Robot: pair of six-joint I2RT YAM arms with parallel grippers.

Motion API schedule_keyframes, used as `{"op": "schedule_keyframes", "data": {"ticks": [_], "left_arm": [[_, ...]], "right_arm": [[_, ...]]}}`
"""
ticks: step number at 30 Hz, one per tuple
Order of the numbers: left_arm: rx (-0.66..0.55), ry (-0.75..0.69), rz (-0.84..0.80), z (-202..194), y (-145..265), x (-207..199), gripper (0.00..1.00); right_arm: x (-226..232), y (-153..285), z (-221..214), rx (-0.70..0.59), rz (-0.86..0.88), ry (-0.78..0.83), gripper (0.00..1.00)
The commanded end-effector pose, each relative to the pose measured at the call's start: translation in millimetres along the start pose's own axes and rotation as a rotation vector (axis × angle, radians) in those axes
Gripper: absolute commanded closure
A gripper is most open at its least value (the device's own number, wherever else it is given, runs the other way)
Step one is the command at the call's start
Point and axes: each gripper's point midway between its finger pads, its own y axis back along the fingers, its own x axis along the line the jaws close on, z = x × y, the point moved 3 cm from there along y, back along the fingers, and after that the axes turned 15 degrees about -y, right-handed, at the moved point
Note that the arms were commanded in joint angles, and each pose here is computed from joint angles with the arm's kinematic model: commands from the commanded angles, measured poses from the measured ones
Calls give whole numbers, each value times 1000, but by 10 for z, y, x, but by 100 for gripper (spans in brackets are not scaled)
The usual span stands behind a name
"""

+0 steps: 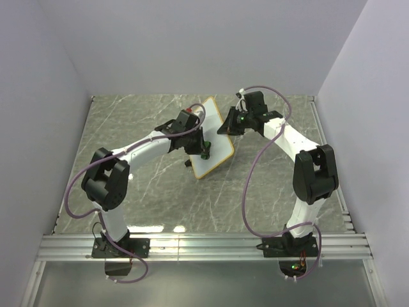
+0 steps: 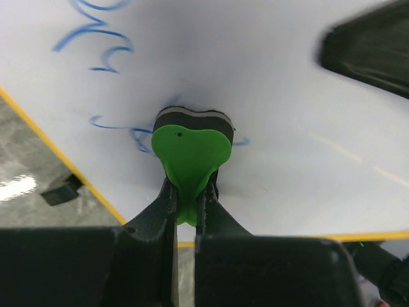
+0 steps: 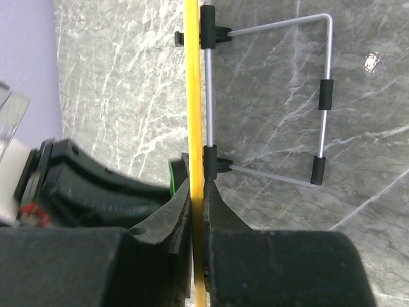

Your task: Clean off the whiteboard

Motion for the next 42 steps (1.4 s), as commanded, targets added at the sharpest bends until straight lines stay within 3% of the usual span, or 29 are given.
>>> {"op": "schedule_keyframes", "data": {"ticks": [1,10,21,33,42], "left_arm": [[56,-71,-214,-50,37,-594,100],[33,-78,-258,32,71,-686,100],[79,56,-133,-217,-230,170,100],[108,147,-52,-74,-460,720,100],[103,123,-49,210,-636,797,100]], "right_arm": [[172,73,48,-38,9,20,100],[180,63,25,-34,13,17,100],[187,102,-17,-29,20,26,100],[153,87,-102,1,24,30,100],[155,50,-174,31,35,40,100]]}}
